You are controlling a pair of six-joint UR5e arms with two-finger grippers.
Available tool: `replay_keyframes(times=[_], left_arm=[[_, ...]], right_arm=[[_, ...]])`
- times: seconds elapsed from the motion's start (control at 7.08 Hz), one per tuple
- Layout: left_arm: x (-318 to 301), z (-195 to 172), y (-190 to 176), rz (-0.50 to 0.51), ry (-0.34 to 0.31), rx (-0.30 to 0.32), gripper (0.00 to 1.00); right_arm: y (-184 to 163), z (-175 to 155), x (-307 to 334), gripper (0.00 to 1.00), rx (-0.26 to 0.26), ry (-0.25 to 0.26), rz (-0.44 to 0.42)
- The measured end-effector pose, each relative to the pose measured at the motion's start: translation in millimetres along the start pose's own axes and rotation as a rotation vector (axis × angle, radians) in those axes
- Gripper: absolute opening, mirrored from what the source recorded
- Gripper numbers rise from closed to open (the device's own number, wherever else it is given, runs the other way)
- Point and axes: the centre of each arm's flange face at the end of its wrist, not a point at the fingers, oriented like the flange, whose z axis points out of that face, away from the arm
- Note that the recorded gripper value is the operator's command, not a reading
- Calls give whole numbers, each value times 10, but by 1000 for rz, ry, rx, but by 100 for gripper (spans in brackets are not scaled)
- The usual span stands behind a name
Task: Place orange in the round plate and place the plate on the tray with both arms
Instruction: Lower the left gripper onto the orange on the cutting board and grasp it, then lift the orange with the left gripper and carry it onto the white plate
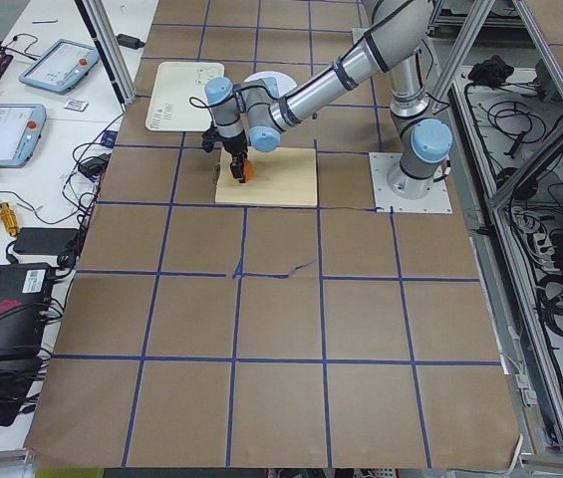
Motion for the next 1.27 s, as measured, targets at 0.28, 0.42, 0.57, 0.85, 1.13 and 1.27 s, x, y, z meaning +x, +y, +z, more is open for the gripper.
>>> replay_keyframes(times=[0.28,0.42,0.57,0.85,1.13,1.27], left_arm=[[25,-108,10,-8,30,22,0],[137,-258,17,-14,79,43,0],[374,-468,58,-3,123,61,0],[1335,-853,256,-9,166,101,0],[2498,-868,564,-45,182,107,0],[2980,-816,704,-59,206,125,0]], right_arm=[[1,3,0,100,-1,0,0],[1,4,0,100,-1,0,0],[1,4,0,100,-1,0,0],[1,6,-2,100,-1,0,0],[-1,6,-1,100,-1,0,-4],[-9,4,6,100,0,1,-8]])
